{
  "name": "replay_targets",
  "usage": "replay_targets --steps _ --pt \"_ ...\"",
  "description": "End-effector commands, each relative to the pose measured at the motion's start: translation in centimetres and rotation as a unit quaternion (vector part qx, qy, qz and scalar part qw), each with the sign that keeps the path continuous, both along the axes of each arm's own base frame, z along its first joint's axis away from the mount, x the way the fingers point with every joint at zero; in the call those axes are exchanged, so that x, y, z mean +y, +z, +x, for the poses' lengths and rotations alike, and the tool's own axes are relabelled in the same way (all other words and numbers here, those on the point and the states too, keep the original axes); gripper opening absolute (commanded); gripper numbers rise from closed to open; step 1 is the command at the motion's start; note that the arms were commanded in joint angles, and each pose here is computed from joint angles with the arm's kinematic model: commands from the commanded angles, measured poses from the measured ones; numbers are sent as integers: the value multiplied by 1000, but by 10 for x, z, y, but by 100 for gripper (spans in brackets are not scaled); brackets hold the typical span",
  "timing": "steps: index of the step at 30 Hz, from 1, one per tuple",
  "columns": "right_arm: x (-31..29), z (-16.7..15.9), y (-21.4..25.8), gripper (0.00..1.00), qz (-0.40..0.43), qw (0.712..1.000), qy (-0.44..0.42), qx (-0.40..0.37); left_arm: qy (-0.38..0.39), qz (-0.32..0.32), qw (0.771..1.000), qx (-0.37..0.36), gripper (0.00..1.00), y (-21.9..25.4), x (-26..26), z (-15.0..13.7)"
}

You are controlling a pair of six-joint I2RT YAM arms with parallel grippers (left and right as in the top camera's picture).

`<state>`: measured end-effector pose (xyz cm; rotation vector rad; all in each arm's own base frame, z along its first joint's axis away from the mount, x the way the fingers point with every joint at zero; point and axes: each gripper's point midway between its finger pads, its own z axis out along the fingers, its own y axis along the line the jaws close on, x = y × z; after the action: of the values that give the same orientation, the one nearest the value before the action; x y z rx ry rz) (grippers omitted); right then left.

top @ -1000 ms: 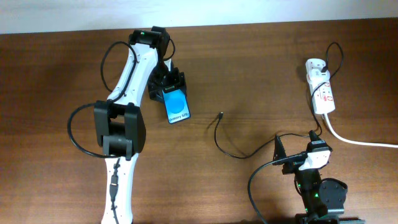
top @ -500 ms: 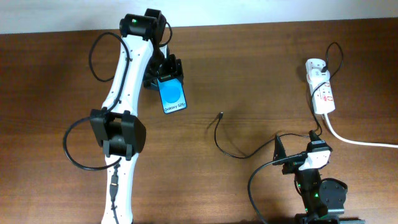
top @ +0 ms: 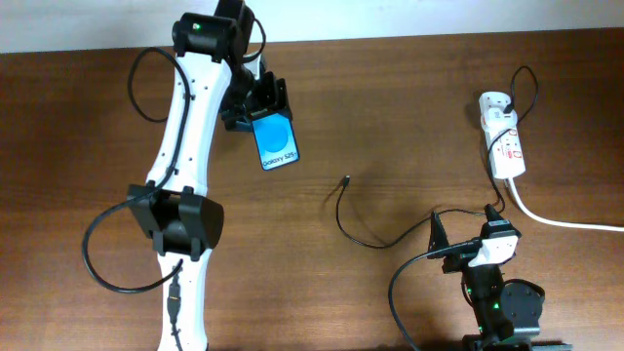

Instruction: Plug charger to phone and switch on socket

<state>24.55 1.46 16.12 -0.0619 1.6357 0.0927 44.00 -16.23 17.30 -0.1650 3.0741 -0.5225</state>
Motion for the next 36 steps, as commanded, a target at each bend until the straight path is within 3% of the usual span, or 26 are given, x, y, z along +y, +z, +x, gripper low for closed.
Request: replay_targets --steps 1,6,9,11,36 --pt "-2 0 -3 98 -4 1000 -4 0 -13 -56 998 -18 35 29 -19 -7" --pt "-2 0 -3 98 -4 1000 -4 0 -45 -151 987 4 35 46 -55 -21" --pt "-2 0 -3 98 -4 1000 -4 0 -60 -239 969 27 35 66 -80 -32" --pt "-2 0 -3 98 -4 1000 -4 0 -63 -260 963 32 35 72 -84 -35" --pt "-2 0 -3 98 -4 1000 -4 1 -62 -260 963 32 36 72 -84 -34"
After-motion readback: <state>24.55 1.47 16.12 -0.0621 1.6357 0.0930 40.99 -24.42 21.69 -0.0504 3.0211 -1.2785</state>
